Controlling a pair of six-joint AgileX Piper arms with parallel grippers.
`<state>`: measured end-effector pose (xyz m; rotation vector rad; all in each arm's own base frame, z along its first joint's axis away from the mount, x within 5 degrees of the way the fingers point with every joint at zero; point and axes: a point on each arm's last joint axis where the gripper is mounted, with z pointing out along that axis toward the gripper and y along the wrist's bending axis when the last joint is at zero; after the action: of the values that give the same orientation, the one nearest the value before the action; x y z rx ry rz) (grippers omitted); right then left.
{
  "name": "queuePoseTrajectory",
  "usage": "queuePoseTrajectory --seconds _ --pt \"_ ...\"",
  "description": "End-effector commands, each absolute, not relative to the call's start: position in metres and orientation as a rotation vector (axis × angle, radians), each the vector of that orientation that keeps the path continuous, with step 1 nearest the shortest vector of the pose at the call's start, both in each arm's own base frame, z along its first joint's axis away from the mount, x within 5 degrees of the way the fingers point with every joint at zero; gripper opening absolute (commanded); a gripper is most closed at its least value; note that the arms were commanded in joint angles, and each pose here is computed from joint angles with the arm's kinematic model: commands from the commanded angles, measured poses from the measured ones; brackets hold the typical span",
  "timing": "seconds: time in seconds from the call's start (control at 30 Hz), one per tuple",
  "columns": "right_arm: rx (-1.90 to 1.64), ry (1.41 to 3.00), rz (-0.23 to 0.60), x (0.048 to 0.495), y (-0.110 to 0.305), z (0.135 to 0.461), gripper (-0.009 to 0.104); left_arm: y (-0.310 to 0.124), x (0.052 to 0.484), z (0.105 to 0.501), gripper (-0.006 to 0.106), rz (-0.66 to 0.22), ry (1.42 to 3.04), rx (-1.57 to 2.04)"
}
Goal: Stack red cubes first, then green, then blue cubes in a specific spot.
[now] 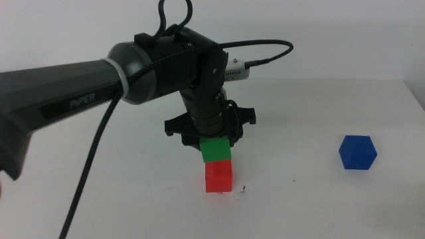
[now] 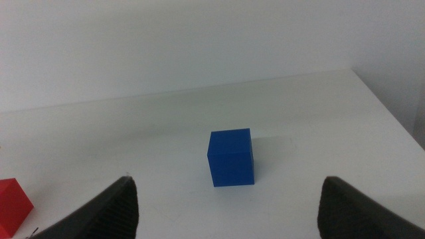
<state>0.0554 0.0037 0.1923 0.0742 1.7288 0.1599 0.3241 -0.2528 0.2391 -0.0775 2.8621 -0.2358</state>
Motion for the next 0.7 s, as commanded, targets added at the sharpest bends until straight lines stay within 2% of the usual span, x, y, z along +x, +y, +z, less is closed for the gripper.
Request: queuePoseTrajectory --seconds 0.0,0.5,0.67 --pt "0.067 1.721 0.145 0.055 0.003 0.192 0.088 -0.255 0.324 0.236 -0.001 -0.23 2.865 -0.089" --pt "0.067 1.721 0.145 0.055 0.003 0.192 0.088 -0.26 0.325 0.216 -0.001 -0.215 2.925 -0.05" --pt "0.067 1.721 0.145 0.055 0.003 0.192 0.088 -0.26 0.325 0.216 0.007 -0.208 2.927 -0.019"
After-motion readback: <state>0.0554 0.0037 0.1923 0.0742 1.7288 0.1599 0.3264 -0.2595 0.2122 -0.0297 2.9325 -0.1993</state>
